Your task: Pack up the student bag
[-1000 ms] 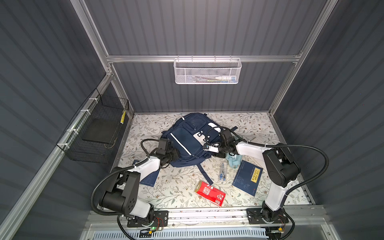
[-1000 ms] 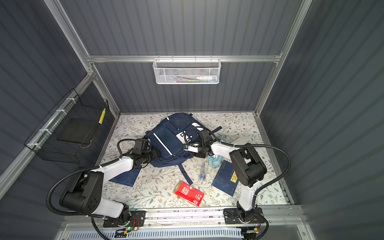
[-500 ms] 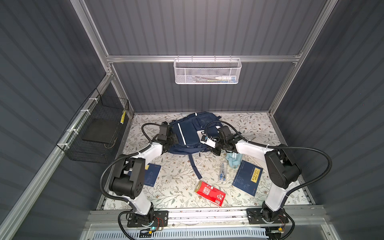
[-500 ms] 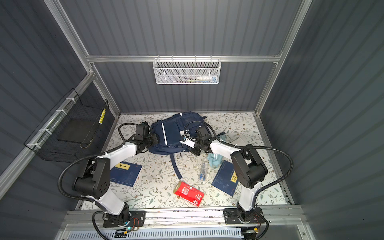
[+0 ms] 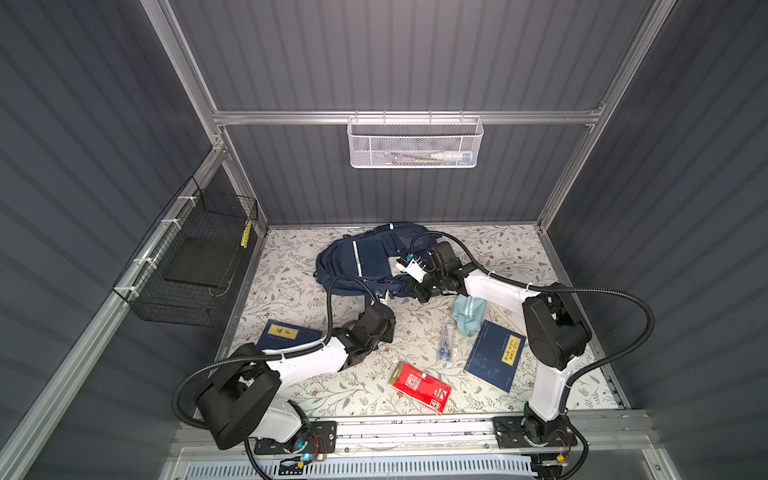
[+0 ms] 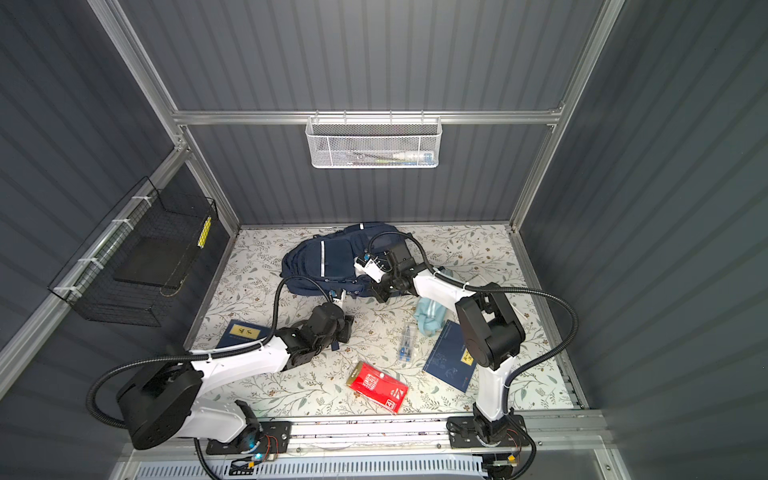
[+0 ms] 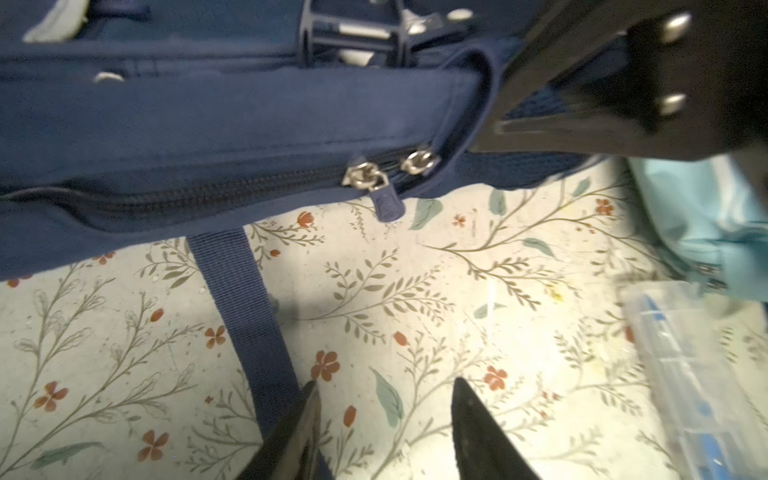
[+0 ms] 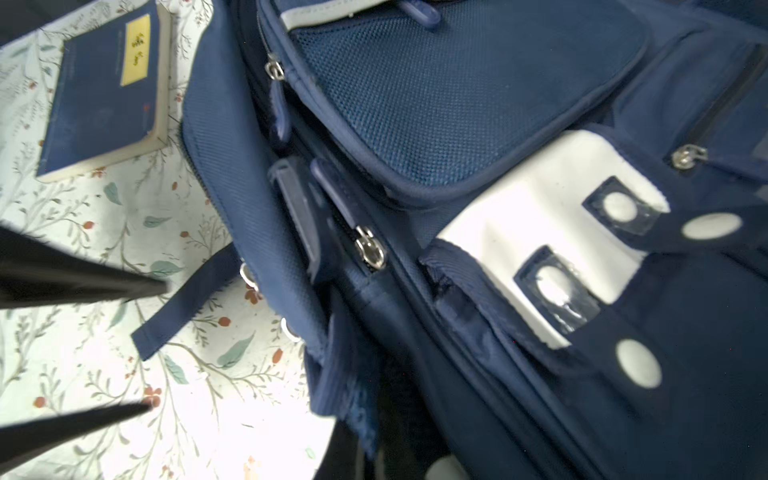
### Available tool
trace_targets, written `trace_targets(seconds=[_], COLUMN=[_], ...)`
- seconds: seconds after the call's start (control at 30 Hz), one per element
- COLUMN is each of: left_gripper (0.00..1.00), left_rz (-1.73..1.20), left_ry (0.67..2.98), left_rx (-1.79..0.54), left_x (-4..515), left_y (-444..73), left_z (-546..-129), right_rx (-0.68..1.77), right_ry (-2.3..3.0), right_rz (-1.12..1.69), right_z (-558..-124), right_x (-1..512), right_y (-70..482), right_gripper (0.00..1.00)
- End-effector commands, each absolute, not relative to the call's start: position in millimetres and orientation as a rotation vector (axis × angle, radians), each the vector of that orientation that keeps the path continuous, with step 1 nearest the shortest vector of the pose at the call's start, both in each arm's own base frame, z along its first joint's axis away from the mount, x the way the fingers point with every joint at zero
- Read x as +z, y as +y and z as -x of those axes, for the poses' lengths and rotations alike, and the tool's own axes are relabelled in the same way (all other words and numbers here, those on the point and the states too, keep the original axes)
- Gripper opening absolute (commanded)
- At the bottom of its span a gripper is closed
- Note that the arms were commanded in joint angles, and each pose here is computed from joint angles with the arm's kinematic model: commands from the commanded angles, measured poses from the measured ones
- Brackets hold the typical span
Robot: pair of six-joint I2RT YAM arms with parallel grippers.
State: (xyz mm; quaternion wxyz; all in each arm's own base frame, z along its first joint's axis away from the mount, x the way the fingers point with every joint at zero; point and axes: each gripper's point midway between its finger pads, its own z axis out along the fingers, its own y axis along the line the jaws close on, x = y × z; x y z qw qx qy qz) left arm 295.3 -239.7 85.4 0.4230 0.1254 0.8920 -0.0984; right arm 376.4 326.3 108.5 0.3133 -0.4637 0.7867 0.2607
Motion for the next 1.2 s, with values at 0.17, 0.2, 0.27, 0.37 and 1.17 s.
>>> trace_targets(seconds=[0.17,0.2,0.27,0.37,1.17], left_gripper=[0.59,0.59,0.59,0.37,0.00], left_rz=[-0.263,-0.256,-0.231,-0.226,-0.067], left_ry=[2.037,2.042,2.060,2.060,2.275], left_rx=[-0.163,-0.134,-0.073,-0.043,-0.314], left_x=[110.9,110.2,106.1,103.3,102.0], left_y=[-256.1,-256.8,-254.3,-254.3,-212.9], left_z=[-340.9,-345.8,-352.4,-357.7,-348.7], right_rx=[0.950,0.947,0.933,0.936,0.788], right_ry=[1.974,1.981,1.993,1.994,2.017], right_rz=[1.205,1.207,1.212,1.218,1.183], right_z=[-350.7,-349.7,-349.4,-347.4,-362.3], right_x=[139.0,136.2,132.1,131.9,135.2], right_y=[347.6,347.3,345.4,344.0,323.9], right_gripper=[0.00,0.00,0.00,0.00,0.00])
